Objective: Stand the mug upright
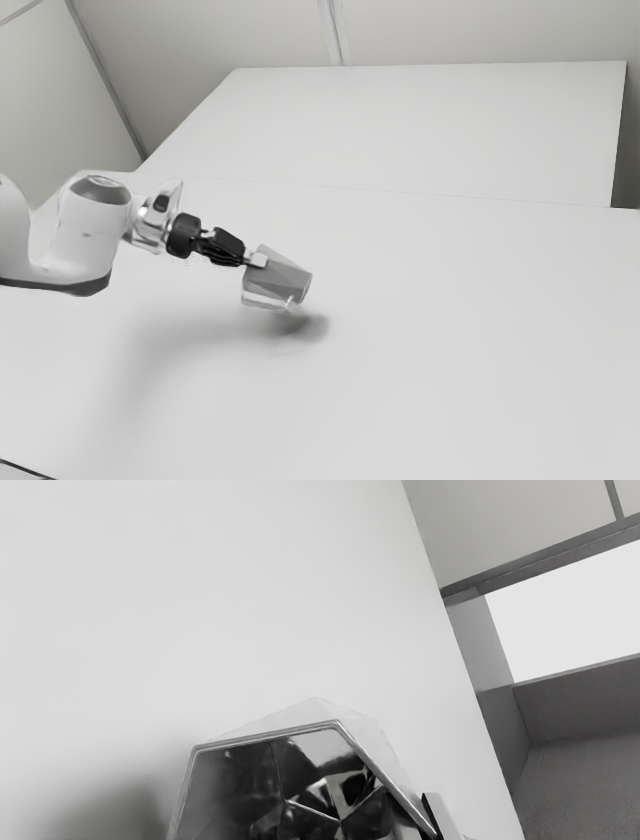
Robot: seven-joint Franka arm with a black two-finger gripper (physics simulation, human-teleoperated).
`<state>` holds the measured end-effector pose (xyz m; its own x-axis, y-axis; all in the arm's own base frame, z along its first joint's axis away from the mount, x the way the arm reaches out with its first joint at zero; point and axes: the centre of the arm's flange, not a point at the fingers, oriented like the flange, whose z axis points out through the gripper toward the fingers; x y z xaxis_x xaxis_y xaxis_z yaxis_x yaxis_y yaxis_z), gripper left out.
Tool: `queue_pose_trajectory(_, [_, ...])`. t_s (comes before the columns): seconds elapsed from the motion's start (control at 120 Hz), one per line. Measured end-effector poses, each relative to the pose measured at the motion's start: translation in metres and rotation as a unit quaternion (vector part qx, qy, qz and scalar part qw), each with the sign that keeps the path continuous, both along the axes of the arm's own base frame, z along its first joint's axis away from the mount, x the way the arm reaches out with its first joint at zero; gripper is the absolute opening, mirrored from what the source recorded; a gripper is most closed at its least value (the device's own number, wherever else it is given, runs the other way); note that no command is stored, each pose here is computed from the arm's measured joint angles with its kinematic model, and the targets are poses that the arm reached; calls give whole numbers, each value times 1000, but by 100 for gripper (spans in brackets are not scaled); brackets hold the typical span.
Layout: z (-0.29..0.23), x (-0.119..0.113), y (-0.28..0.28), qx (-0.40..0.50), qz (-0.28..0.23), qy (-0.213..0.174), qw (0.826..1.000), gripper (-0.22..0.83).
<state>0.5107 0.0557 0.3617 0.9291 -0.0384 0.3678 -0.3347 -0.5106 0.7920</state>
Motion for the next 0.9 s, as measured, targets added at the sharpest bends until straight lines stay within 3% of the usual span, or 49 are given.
queue_pose_trajectory(0.133, [58,24,6,158,-76,-10,984,-17])
queue_pose_trajectory(0.333, [93,38,4,360,-126,25,924,-17])
queue_pose_trajectory(0.592, [85,42,-4,485,-89,52,869,-17])
queue_pose_trajectory(0.9, [20,29,-9,507,-17,97,856,-17])
